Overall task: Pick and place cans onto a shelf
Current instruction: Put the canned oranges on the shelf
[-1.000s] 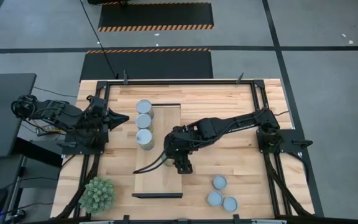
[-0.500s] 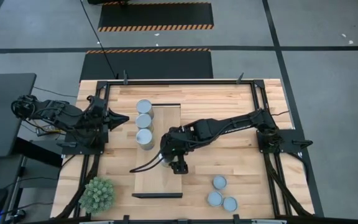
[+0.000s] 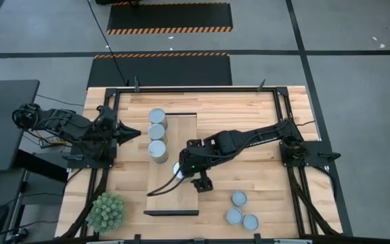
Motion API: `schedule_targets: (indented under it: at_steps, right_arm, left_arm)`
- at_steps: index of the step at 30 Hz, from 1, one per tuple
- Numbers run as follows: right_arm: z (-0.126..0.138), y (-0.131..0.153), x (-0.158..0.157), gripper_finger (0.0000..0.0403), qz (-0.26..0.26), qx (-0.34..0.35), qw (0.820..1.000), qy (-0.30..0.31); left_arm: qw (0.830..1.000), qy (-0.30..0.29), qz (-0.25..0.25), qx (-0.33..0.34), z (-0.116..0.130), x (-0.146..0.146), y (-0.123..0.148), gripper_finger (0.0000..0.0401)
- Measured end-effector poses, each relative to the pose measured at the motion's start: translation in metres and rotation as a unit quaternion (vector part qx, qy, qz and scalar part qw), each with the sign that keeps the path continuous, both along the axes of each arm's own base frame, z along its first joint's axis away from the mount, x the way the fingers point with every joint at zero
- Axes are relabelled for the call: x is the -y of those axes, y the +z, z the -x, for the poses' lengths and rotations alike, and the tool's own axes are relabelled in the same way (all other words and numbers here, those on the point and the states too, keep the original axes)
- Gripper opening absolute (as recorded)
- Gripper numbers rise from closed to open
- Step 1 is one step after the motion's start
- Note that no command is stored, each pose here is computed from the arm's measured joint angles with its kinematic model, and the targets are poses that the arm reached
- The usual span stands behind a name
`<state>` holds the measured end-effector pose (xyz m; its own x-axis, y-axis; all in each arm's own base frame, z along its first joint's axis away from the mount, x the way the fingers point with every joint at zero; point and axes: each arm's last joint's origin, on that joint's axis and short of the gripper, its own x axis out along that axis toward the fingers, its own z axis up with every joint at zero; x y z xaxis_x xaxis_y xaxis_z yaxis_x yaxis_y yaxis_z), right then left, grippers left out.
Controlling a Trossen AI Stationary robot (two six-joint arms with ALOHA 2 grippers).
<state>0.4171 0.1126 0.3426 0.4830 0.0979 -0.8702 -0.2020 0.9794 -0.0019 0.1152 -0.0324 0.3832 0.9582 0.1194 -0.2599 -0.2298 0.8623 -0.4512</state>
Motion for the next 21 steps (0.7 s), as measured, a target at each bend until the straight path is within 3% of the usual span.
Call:
schedule_targets:
  at_steps: [7, 13, 21]
  right_arm:
    - [0.011, 0.0, 0.004, 0.0373, 0.032, -0.043, 0.999, -0.01]
    - [0.007, 0.002, 0.007, 0.0354, 0.085, -0.012, 0.996, -0.024]
    - [-0.01, -0.007, 0.016, 0.0321, 0.1, 0.038, 0.994, -0.011]
  left_arm:
    - [1.0, -0.023, 0.007, -0.002, 0.0, 0.001, 0.0, 0.0016]
    - [1.0, -0.023, 0.007, -0.003, 0.0, 0.001, 0.0, 0.0016]
    - [1.0, -0.022, 0.004, -0.011, 0.0, 0.001, -0.002, 0.0016]
